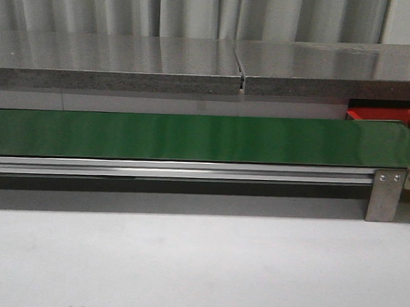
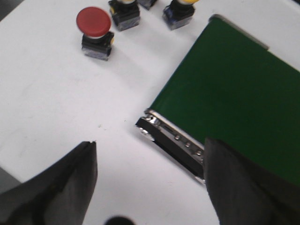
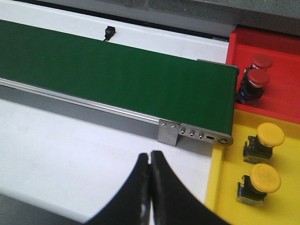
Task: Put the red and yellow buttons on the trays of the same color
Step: 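Move the left gripper to the pile and grasp a red button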
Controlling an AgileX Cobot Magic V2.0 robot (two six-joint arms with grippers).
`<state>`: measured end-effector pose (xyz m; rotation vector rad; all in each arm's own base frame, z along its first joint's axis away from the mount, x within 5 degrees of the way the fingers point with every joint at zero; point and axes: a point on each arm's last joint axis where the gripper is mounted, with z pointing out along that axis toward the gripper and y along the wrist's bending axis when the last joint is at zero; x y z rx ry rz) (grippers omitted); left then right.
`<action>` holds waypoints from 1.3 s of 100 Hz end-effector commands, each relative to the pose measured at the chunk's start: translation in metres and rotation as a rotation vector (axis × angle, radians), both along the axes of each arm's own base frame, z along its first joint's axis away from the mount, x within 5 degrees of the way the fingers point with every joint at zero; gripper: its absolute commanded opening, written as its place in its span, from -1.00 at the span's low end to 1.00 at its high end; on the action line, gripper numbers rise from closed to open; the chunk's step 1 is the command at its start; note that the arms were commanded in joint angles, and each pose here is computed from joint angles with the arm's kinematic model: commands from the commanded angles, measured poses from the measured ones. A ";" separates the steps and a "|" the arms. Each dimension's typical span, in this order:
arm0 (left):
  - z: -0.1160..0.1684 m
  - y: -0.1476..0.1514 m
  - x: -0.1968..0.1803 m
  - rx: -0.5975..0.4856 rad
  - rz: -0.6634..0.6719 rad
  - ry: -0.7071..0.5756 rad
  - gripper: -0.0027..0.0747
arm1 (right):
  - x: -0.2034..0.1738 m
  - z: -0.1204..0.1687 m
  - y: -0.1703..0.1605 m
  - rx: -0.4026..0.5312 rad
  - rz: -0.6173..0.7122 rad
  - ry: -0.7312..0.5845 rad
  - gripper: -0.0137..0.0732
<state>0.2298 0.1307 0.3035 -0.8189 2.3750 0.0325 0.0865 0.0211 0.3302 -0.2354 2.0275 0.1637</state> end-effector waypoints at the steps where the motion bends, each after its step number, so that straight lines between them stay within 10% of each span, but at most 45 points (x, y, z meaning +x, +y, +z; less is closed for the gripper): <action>1: 0.004 0.015 0.009 -0.012 0.047 -0.027 0.29 | 0.002 0.013 0.000 0.005 -0.006 -0.087 -0.84; 75: -0.073 0.106 0.095 -0.127 0.123 0.124 0.29 | 0.002 0.013 0.000 0.005 -0.006 -0.087 -0.84; 130: -0.078 0.135 0.131 -0.058 0.135 0.030 0.22 | 0.002 0.013 0.000 0.005 -0.006 -0.087 -0.84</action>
